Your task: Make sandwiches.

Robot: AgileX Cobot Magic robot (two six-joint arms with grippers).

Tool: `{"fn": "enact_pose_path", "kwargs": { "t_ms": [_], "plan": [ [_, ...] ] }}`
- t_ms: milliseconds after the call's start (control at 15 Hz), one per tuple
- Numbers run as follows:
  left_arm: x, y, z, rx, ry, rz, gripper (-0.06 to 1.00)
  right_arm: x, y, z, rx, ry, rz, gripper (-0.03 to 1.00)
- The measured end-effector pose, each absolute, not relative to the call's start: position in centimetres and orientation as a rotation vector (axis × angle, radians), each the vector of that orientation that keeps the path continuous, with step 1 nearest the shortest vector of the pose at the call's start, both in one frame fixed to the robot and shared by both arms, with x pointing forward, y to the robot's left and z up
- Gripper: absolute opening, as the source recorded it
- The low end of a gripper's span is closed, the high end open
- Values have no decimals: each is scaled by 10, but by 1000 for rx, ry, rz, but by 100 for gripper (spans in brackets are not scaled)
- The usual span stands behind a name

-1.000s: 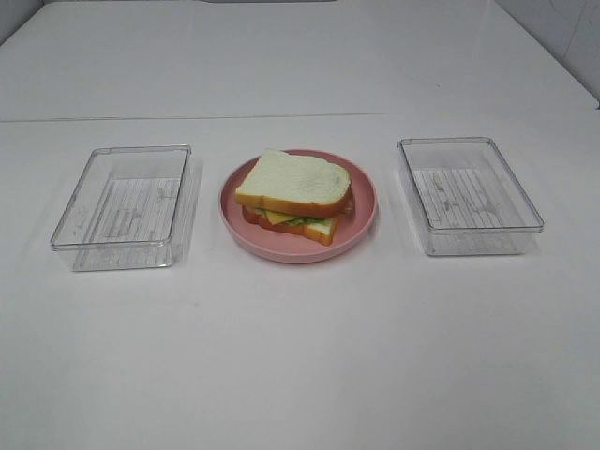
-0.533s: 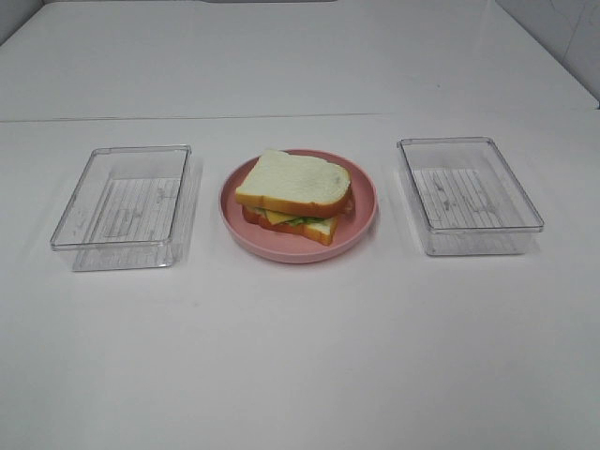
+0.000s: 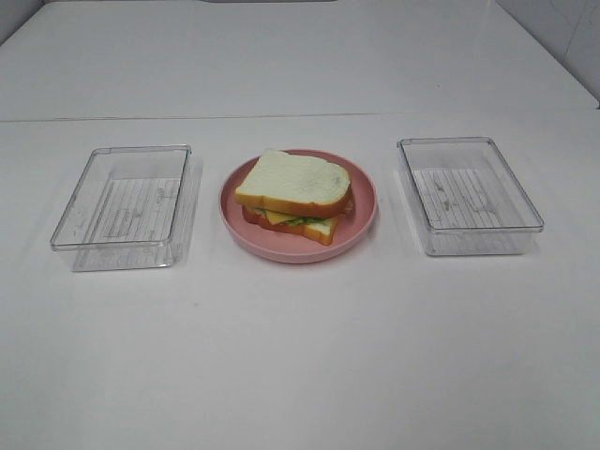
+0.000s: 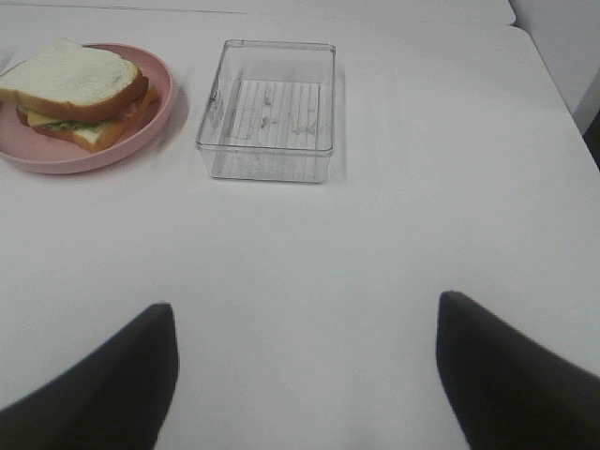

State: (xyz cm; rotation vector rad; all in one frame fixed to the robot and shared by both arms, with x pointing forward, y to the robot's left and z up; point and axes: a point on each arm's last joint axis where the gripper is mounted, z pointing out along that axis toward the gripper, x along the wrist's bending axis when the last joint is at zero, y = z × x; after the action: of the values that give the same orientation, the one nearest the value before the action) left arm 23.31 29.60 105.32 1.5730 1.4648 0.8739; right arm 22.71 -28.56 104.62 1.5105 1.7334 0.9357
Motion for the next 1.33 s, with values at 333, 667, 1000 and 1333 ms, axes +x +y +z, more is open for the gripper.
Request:
{"fn": "enact_pose_path", "kwargs": {
  "t_ms": [333,667,1000,1333],
  "plan": [
    [233,296,1053,1573,1465,874,75,227,-286,1046,1510,1733,936,73],
    [233,296,1053,1555,1492,891,75,227,-286,1046,1510,1733,936,73],
    [233,296,1053,1537,1517,907,75,227,-286,1046,1510,1733,936,73],
    [233,296,1053,1537,1517,907,75,227,-286,1046,1511,1733,935,73]
  ]
}}
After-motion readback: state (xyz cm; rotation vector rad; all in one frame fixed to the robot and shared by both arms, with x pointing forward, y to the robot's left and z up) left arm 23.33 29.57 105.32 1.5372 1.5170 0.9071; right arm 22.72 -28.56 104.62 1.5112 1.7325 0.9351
